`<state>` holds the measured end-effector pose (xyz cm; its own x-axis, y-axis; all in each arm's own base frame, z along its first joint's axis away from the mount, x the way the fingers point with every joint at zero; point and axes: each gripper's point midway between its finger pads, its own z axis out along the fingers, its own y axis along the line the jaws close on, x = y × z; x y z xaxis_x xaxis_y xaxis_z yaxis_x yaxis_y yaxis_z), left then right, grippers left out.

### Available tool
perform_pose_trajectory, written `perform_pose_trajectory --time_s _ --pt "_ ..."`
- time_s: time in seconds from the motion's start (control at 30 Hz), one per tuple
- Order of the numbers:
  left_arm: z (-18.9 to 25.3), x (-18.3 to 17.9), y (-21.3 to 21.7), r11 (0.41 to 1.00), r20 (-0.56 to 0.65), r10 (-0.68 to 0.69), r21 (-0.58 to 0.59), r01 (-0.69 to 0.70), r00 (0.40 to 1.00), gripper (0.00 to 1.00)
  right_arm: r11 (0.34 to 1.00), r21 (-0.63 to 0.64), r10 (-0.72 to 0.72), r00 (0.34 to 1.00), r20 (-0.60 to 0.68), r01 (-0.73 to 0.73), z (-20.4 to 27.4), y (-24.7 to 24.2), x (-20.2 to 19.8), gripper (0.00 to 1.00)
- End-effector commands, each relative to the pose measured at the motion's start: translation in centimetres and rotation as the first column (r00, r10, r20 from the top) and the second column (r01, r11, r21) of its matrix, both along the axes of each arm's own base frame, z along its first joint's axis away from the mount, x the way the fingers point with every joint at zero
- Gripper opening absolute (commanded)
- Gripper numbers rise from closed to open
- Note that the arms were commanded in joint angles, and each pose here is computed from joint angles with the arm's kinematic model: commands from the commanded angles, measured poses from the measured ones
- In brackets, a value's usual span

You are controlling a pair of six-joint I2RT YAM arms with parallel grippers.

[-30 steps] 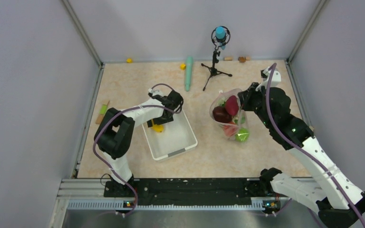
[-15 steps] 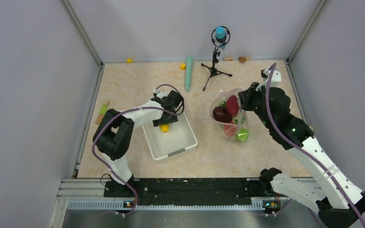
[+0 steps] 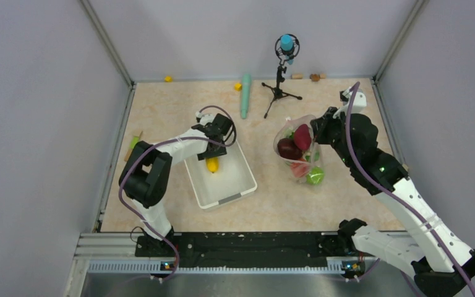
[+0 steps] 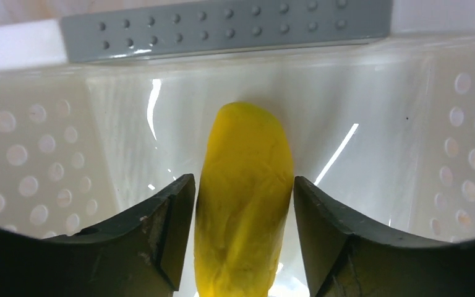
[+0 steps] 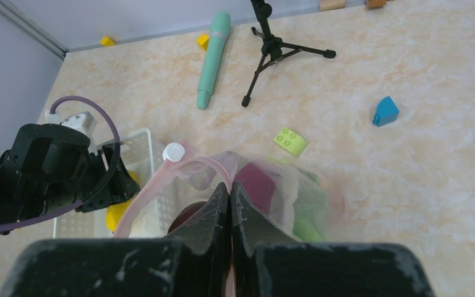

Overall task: Place the food in the zip-top bag and seal the zipper
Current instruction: Pick up the fake fruit from the bin, then place the fake fruit in the zipper food storage bag.

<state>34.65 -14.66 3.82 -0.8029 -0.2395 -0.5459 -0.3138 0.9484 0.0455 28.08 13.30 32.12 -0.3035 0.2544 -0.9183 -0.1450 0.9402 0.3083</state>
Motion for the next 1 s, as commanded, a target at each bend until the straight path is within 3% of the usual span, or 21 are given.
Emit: perform_pose_trajectory --time_s 0.0,0.3,0.47,0.6,0.7,0.87,0.97 --pt "1.4 1.3 -0.7 0.999 0.049 -0.016 -0.039 0.018 0.999 0.58 1.0 0.006 -0.027 0.998 0.048 0.027 1.2 -0.4 0.7 0.0" --pt "4.4 0.4 -0.3 0.997 0.098 -0.025 -0.068 0.031 0.995 0.0 1.0 0.009 -0.012 0.999 0.047 0.011 1.3 -0.2 0.6 0.0" --pt "9.5 0.5 -2.2 0.974 0.221 -0.101 -0.175 0.141 0.97 0.0 1.0 0.004 0.008 1.0 0.021 -0.008 1.1 0.2 0.4 0.0" --pt "15.8 0.3 -5.6 0.894 0.434 -0.219 -0.27 0.358 0.874 0.0 1.0 -0.004 0.007 1.0 0.002 -0.007 0.9 0.1 0.3 0.0" --pt "22.1 -0.4 -8.5 0.781 0.632 -0.283 -0.285 0.556 0.721 0.0 1.0 -0.01 0.006 1.0 -0.019 -0.006 0.6 0.3 0.4 0.0" --pt "31.2 -4.8 -14.3 0.441 0.838 -0.392 -0.191 0.877 0.38 0.0 1.0 -0.003 0.016 1.0 -0.027 -0.016 0.8 0.6 0.5 0.0" --pt "33.2 -8.0 -17.5 0.213 0.858 -0.466 -0.126 0.969 0.214 0.0 1.0 0.004 0.019 1.0 -0.023 -0.019 1.1 0.6 0.4 0.0"
